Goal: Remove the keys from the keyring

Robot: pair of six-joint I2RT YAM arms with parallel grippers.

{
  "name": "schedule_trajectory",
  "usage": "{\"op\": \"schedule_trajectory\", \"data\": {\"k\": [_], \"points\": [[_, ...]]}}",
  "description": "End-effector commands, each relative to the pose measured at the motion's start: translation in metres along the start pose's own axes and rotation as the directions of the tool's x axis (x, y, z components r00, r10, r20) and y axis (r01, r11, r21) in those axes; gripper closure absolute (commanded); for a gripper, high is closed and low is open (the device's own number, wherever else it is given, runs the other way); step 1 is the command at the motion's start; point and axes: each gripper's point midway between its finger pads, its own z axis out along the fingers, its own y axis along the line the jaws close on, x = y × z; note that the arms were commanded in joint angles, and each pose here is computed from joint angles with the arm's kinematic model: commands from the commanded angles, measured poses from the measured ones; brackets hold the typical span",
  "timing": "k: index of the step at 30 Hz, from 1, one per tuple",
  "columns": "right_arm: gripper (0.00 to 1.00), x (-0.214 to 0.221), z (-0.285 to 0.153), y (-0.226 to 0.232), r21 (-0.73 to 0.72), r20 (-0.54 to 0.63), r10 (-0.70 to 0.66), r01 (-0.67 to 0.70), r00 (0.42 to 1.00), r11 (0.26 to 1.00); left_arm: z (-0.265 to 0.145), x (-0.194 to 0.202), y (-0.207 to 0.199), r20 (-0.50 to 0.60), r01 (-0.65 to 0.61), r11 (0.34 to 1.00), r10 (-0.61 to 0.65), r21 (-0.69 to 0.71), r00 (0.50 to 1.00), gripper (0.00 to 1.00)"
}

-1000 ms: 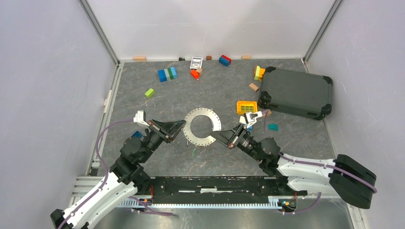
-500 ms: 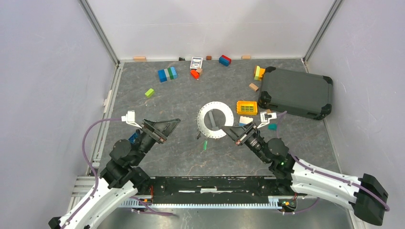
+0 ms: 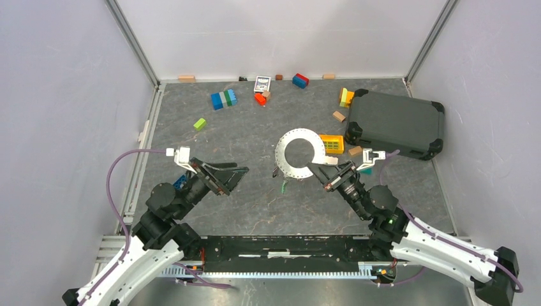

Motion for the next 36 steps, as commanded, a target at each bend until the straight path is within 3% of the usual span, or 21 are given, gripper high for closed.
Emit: {"op": "schedule_trajectory", "data": {"k": [1, 10, 19, 23, 36], "points": [[1.00, -0.031, 0.000, 0.033, -0.038, 0.095, 0.005, -0.001, 0.995, 0.999, -0.001, -0.006, -0.021, -0.006, -0.122, 0.988, 0.123, 0.099, 0.992, 0.00], [1.00, -0.046, -0.002, 0.037, 0.001, 0.132, -0.067, 0.067, 0.989, 0.998, 0.018, 0.027, -0.014, -0.096, -0.179, 0.977, 0.190, 0.113, 0.977, 0.11], [1.00, -0.056, -0.002, 0.052, 0.036, 0.122, -0.137, 0.133, 0.983, 0.990, 0.021, 0.073, -0.052, -0.081, -0.271, 0.934, 0.296, 0.234, 0.952, 0.15], [1.00, -0.058, -0.003, 0.061, 0.013, 0.115, -0.139, 0.139, 0.984, 0.990, 0.016, 0.098, -0.071, -0.029, -0.362, 0.888, 0.385, 0.283, 0.922, 0.16], [1.00, -0.050, -0.004, 0.075, -0.049, 0.073, -0.131, 0.135, 0.989, 0.990, 0.030, 0.097, -0.065, 0.152, -0.524, 0.831, 0.503, 0.187, 0.851, 0.17]]}}
